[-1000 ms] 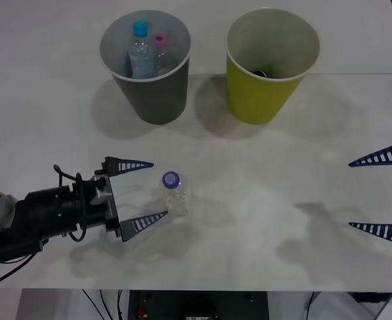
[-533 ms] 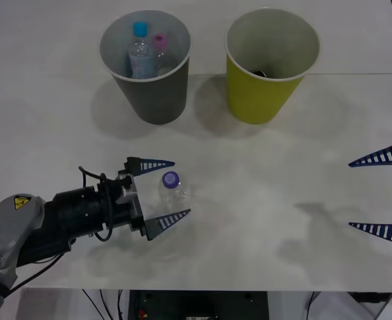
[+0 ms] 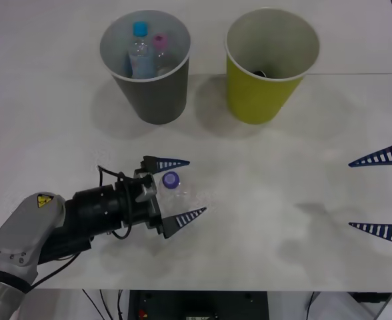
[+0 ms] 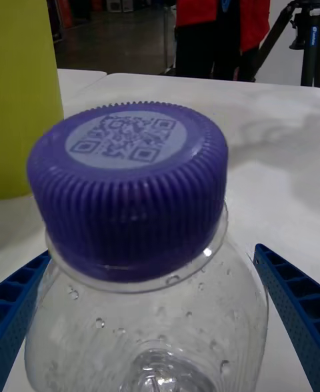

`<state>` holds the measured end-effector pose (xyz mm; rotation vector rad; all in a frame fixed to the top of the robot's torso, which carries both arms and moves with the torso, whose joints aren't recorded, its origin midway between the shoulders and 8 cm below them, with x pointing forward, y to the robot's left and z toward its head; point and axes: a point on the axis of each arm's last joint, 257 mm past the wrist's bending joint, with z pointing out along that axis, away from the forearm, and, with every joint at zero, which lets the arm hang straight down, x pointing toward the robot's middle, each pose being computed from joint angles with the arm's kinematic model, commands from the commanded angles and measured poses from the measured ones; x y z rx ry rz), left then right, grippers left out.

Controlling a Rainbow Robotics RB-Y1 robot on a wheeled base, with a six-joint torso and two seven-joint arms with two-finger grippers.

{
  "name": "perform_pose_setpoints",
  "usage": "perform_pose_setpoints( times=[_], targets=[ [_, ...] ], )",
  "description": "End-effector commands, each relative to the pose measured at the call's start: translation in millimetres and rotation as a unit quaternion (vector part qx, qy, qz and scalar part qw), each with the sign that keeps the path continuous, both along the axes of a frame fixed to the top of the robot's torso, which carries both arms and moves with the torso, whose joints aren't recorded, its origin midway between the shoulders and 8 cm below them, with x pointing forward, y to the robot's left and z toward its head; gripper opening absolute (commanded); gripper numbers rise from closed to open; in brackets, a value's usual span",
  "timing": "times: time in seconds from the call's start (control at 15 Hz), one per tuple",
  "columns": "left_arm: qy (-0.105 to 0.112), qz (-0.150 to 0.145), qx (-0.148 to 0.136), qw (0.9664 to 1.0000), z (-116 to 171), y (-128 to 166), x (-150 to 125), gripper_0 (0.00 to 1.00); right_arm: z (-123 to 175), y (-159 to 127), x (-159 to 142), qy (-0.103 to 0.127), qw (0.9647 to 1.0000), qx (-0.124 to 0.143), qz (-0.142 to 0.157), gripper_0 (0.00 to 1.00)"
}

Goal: Put the can into the green bin and the plastic bottle into the gray bin

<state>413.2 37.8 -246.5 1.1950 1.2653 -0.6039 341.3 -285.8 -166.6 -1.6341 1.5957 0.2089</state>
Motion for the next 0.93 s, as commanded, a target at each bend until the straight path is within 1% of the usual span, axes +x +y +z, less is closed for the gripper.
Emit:
perform_pose_setpoints(
  times=[0.07,0.13,0.2,0.27,0.4,0.8,0.87,0.93],
  targets=[
    [0.004,-0.001,-0.001,1.0000,0,0,-1,0.29,0,0,0,0.000,1.0000,0.000,0.000,1.00],
    [0.009,-0.004,-0.004,0.9999,0,-1,-2,0.11,0,0,0,0.000,1.0000,0.000,0.000,1.00],
    [0.013,-0.004,-0.005,0.9999,0,-1,-3,0.04,0,0,0,0.000,1.0000,0.000,0.000,1.00],
    [0.017,-0.003,-0.005,0.9998,-1,0,-3,0.00,0,0,0,0.000,1.0000,0.000,0.000,1.00],
    [0.021,-0.003,-0.004,0.9998,-2,2,-3,0.00,0,0,0,0.000,1.0000,0.000,0.000,1.00],
    [0.023,-0.003,0.001,0.9997,1,9,-3,0.00,0,0,0,0.000,1.0000,0.000,0.000,1.00],
    [0.028,-0.003,0.002,0.9996,2,12,-3,0.00,0,0,0,0.000,1.0000,0.000,0.000,1.00],
    [0.040,-0.003,0.002,0.9992,7,16,-4,0.00,0,0,0,0.000,1.0000,0.000,0.000,1.00]
  ],
)
